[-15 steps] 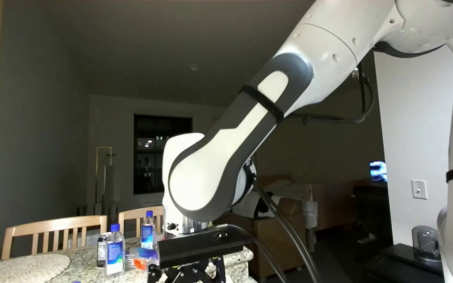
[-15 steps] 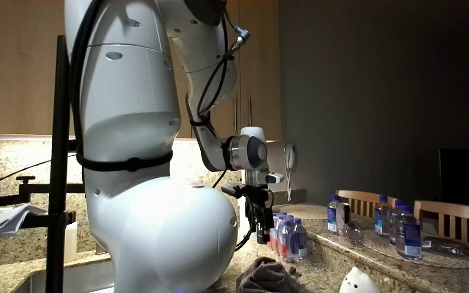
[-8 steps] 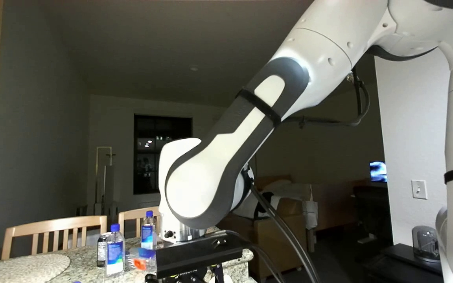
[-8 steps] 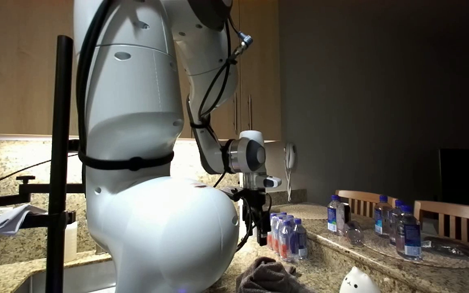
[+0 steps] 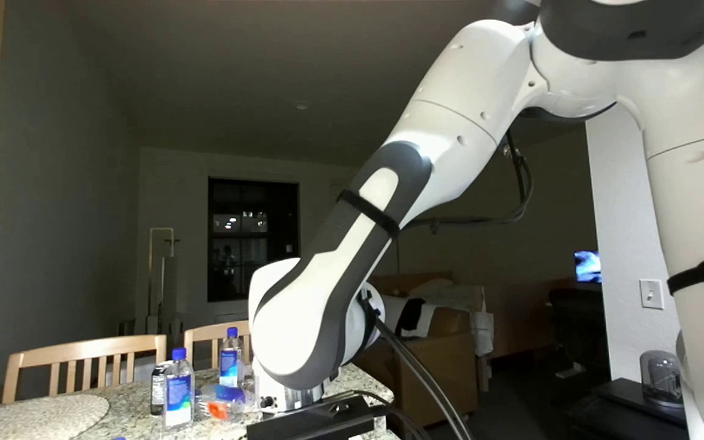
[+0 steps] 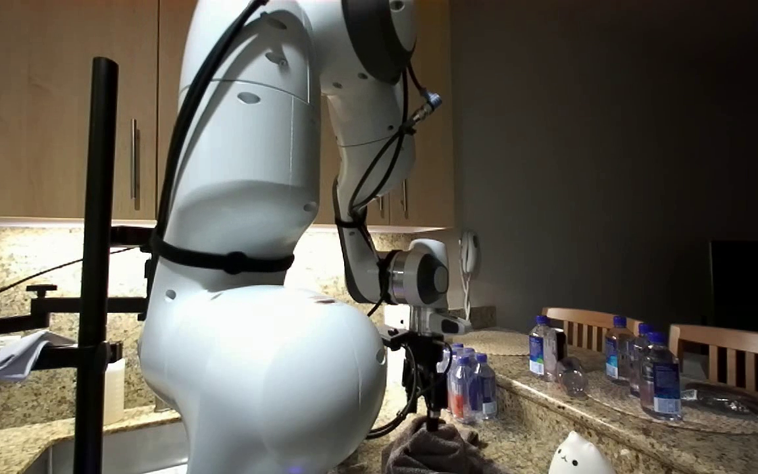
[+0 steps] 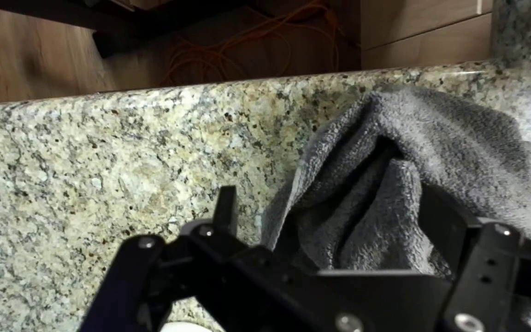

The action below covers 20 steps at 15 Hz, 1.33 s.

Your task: Put the towel on the teddy bear

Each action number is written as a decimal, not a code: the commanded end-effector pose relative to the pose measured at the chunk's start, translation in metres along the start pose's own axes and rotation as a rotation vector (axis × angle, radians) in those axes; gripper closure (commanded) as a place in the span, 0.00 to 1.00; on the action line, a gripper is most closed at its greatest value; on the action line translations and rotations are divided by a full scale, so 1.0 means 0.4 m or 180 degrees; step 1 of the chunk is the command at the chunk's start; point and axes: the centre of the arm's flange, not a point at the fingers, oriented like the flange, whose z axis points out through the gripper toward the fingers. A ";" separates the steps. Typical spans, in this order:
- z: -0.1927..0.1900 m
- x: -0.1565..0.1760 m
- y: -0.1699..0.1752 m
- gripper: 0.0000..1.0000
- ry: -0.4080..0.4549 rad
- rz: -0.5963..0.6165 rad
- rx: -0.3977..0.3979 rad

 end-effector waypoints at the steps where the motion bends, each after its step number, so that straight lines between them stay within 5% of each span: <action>1: 0.073 0.062 0.004 0.00 -0.0207 0.0099 -0.0063; 7: 0.180 0.132 0.036 0.00 -0.0451 0.0278 -0.0040; 14: 0.276 0.174 0.036 0.00 -0.0767 0.0546 0.0314; 20: 0.342 0.186 0.024 0.00 -0.0713 0.0718 0.0693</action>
